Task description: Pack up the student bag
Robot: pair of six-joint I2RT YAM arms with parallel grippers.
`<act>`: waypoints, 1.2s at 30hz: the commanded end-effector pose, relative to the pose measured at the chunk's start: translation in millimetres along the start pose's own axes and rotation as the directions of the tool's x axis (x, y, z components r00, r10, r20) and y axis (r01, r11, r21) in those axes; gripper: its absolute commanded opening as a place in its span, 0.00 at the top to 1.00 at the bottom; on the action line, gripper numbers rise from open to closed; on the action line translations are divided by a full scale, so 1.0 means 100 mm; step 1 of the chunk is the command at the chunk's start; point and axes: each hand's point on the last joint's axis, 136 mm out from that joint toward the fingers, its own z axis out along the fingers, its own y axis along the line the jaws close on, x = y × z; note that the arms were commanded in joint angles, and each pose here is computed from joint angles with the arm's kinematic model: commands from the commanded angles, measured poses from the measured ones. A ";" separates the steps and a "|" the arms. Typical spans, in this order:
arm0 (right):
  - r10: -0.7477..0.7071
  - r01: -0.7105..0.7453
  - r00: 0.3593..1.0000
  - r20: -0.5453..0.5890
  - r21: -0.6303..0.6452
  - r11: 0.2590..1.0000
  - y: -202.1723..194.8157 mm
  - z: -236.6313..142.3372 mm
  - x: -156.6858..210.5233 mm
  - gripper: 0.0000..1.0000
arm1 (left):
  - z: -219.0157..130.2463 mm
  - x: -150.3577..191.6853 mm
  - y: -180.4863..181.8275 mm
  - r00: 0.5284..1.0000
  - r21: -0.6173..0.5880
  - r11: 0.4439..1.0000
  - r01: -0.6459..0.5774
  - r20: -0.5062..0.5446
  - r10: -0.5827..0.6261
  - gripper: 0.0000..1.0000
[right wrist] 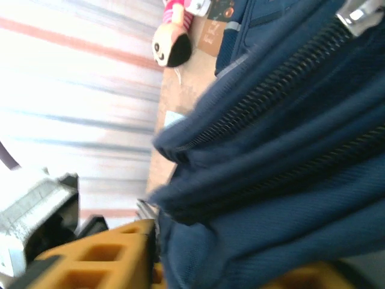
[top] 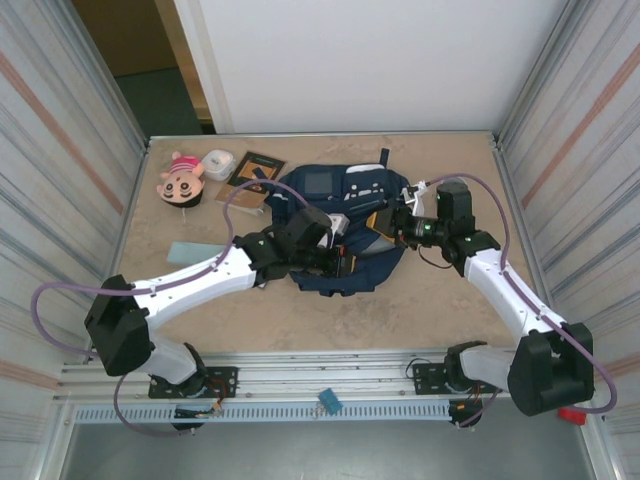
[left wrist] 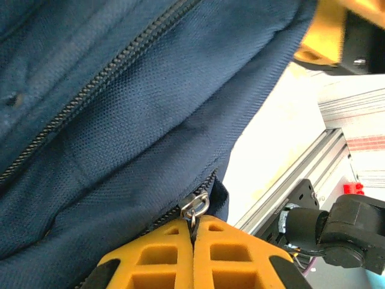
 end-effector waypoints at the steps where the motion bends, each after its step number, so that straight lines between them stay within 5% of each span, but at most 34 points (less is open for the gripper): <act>1: 0.119 -0.113 0.989 0.083 -0.072 0.991 0.11 0.01 -0.02 0.43 | -0.08 -0.13 -0.18 0.998 0.082 0.996 -0.039 0.056 0.035 1.00; 8: 0.211 -0.203 0.958 0.195 -0.060 0.977 0.11 0.10 0.10 0.40 | -0.05 -0.23 -0.30 0.994 0.131 0.990 -0.054 0.104 0.041 1.00; 14: 0.174 -0.170 0.970 0.171 -0.037 0.985 0.02 0.01 0.02 0.91 | -0.12 -0.12 -0.05 0.992 0.009 0.996 -0.092 0.089 0.091 1.00; 22: 0.115 -0.111 0.991 0.062 -0.053 0.992 0.05 -0.35 -0.20 0.98 | -0.35 0.13 0.47 0.986 -0.171 0.977 -0.126 0.090 0.142 1.00; 26: 0.117 -0.114 0.992 0.043 -0.061 0.992 0.08 -0.43 -0.32 0.94 | -0.42 0.17 0.55 0.980 -0.190 0.971 -0.143 0.107 0.165 1.00; 31: 0.165 -0.160 0.983 0.082 -0.069 0.985 0.16 -0.32 -0.28 0.44 | -0.44 0.00 0.33 0.970 -0.110 0.983 -0.149 0.175 0.167 1.00; 36: 0.211 -0.211 0.961 0.178 -0.018 0.977 0.15 -0.10 -0.03 0.35 | -0.37 -0.18 0.09 0.964 -0.019 0.991 -0.133 0.232 0.133 1.00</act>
